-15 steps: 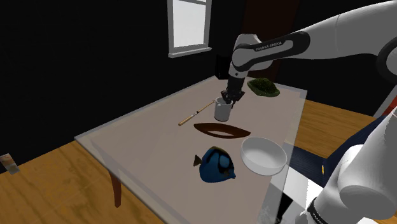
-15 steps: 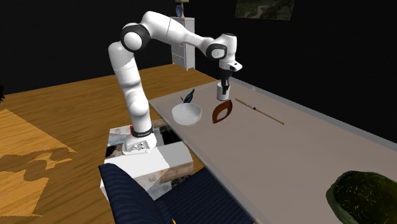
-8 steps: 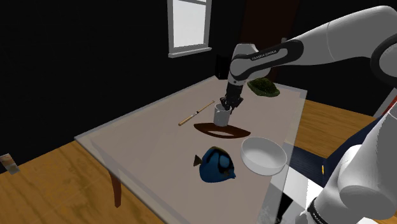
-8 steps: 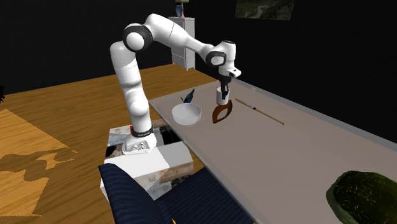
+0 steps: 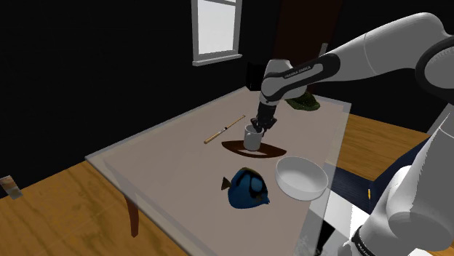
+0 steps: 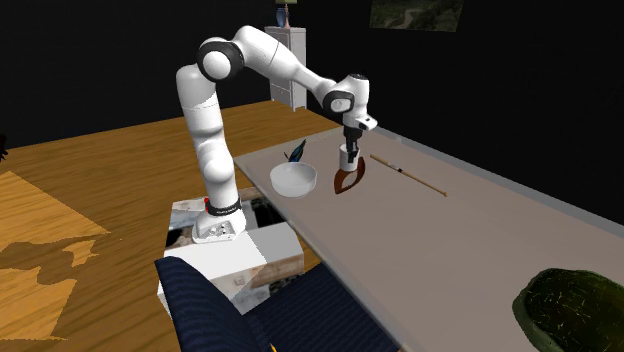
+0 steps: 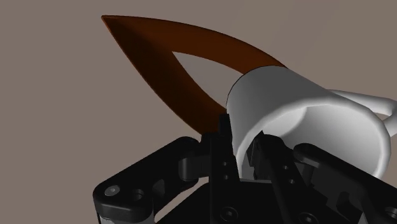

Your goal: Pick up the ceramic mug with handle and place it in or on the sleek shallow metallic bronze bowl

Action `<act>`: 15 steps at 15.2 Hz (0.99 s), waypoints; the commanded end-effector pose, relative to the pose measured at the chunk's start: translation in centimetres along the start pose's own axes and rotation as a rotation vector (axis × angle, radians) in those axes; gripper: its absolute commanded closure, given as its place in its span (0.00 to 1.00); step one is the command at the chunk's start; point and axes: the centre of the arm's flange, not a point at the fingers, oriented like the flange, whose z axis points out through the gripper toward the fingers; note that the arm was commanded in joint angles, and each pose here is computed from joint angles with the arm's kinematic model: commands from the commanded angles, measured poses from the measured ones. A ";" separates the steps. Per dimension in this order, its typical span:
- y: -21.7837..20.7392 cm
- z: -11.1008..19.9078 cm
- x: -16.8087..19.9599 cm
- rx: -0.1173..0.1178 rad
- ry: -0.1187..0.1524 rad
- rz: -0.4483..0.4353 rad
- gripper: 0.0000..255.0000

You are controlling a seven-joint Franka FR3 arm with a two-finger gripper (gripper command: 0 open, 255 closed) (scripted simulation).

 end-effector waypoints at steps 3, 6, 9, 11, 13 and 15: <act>0.0 0.1 0.0 0.000 0.001 0.000 1.00; 0.0 0.1 0.0 0.000 0.001 0.000 0.00; 0.0 0.1 0.0 0.000 0.001 0.000 0.00; 0.0 0.1 0.0 0.000 0.001 0.000 0.00; 0.0 -2.5 0.0 0.000 0.001 0.000 0.00; 0.0 -4.9 0.0 0.000 0.001 0.000 0.00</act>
